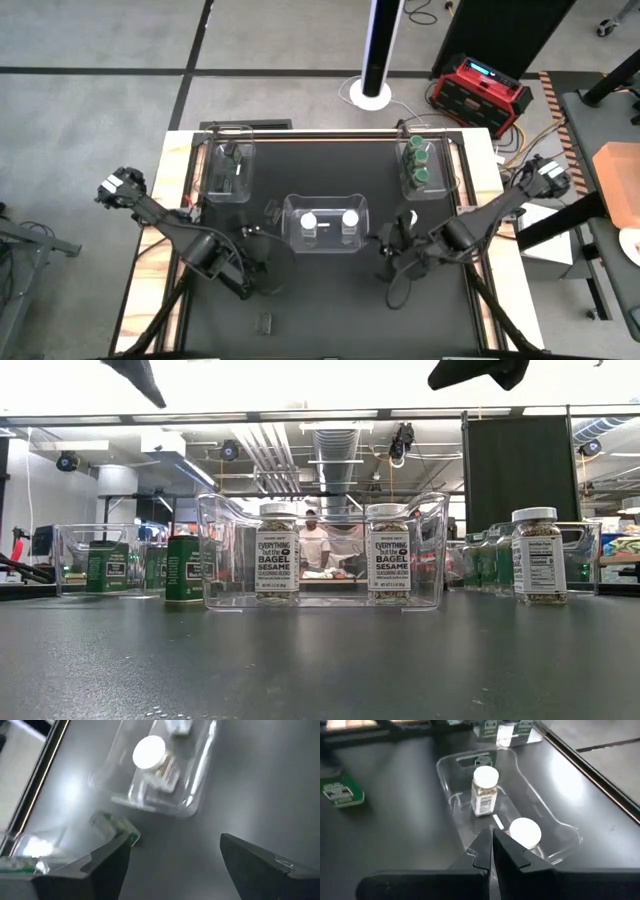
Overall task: Sort spices by type
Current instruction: Put the black seasoning can into the top left transparent bin
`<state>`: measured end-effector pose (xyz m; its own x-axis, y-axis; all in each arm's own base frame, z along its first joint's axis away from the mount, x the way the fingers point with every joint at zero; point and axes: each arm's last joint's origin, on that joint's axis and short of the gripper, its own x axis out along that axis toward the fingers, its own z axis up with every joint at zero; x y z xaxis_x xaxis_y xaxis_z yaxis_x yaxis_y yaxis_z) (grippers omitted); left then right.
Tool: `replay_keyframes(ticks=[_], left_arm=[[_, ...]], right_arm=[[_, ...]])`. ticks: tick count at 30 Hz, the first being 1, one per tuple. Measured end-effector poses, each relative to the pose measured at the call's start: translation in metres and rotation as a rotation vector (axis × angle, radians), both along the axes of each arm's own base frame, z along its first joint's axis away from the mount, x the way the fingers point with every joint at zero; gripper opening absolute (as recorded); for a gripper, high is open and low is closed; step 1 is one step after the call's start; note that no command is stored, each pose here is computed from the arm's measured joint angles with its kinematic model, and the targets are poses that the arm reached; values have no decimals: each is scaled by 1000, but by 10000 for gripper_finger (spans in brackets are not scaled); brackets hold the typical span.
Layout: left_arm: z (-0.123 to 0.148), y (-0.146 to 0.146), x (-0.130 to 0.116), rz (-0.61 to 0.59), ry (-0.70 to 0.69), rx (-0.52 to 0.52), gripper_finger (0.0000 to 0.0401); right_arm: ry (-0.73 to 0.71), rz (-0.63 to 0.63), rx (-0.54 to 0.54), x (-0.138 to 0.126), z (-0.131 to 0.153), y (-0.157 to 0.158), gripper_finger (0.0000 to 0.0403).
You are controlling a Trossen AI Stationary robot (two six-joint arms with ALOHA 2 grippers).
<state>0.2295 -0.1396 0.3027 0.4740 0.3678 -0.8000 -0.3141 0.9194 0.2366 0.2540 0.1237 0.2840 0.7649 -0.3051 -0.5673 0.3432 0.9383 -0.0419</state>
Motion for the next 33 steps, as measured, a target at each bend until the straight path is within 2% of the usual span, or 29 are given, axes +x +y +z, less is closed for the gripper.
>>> replay_keyframes(ticks=[4, 11, 15, 21, 27, 33], left_arm=[[-11, 2, -2, 20, 20, 15, 290], [-46, 12, -4, 46, 34, 135, 290], [-66, 18, -5, 69, 20, 169, 290], [-86, 34, -8, 115, 23, 204, 290], [-98, 51, -13, 173, -18, 202, 290], [-108, 58, -25, 184, -97, 247, 290]], right_arm=[[38, 2, -21, 8, -8, 5, 9], [117, -31, -51, 12, -17, 8, 9], [115, -36, -51, 12, -17, 7, 9], [92, -85, -112, 10, -14, 3, 9], [73, -113, -144, 10, -14, 2, 9], [69, -116, -141, 10, -13, 2, 9]])
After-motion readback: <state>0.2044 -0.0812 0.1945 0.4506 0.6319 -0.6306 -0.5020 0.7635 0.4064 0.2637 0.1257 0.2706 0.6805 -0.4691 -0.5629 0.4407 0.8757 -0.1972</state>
